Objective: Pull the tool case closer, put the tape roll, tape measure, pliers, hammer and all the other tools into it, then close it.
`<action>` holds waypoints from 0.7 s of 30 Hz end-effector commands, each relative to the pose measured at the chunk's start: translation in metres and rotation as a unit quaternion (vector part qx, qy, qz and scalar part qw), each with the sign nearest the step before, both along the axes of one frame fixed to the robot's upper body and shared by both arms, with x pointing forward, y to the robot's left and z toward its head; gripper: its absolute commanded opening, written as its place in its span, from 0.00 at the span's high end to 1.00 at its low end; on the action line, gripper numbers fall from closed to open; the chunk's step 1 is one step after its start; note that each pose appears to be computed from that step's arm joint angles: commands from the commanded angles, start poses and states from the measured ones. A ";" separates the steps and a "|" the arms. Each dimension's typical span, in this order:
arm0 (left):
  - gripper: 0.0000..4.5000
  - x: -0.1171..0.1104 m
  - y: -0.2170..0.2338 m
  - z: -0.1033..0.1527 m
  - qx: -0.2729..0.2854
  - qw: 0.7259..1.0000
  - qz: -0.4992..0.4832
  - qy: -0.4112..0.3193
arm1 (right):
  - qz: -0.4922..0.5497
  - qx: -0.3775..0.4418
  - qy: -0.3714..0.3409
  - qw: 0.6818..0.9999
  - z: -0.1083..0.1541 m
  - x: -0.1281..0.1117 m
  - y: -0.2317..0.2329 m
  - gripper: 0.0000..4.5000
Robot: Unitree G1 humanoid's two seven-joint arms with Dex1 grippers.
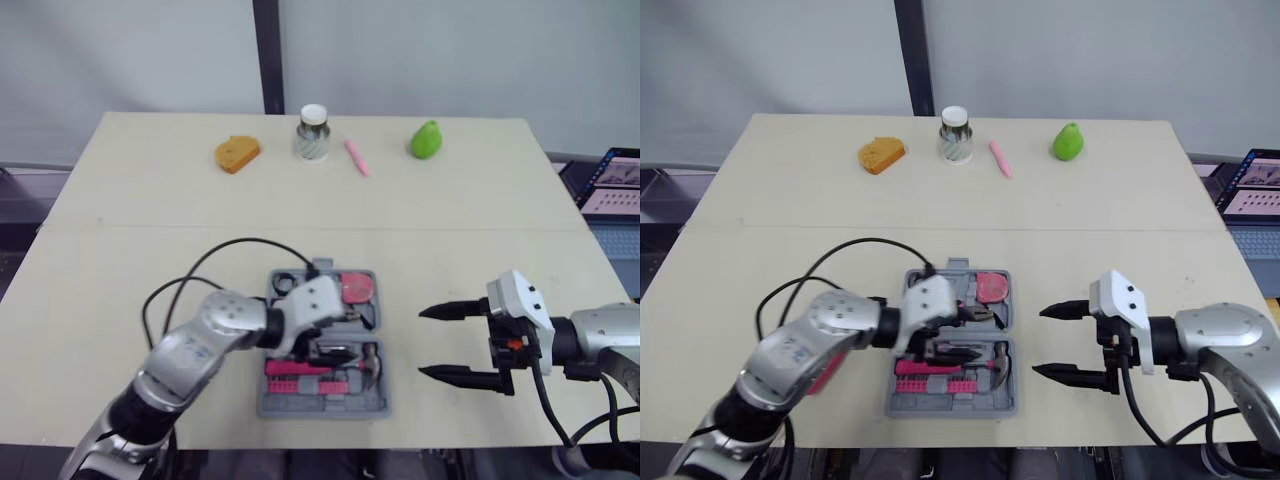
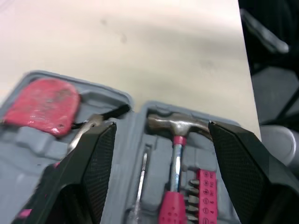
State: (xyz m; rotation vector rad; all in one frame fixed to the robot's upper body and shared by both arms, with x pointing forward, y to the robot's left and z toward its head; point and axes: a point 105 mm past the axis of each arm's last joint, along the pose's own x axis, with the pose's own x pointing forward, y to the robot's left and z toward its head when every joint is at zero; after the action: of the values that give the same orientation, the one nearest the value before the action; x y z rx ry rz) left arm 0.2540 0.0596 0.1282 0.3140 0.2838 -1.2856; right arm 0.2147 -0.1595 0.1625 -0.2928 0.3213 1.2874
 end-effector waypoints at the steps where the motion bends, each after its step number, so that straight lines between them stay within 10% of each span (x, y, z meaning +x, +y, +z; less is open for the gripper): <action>1: 0.44 -0.005 0.011 0.002 -0.042 0.999 -0.016 -0.005 | 0.005 0.019 -0.014 1.000 0.013 0.000 0.003 0.00; 6: 0.98 -0.018 0.023 -0.031 -0.010 0.999 -0.031 0.026 | 0.007 0.027 -0.016 0.999 0.020 0.000 0.005 0.00; 21: 0.98 -0.028 0.018 -0.071 0.026 0.998 -0.039 0.052 | -0.007 0.022 -0.015 1.000 0.017 -0.003 0.003 0.00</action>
State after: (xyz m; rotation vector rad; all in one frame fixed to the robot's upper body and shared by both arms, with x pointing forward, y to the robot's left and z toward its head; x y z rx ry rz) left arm 0.2272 0.0808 0.0553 0.2938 0.4243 -1.3623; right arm 0.2143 -0.1582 0.1721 -0.2563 0.3033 1.2708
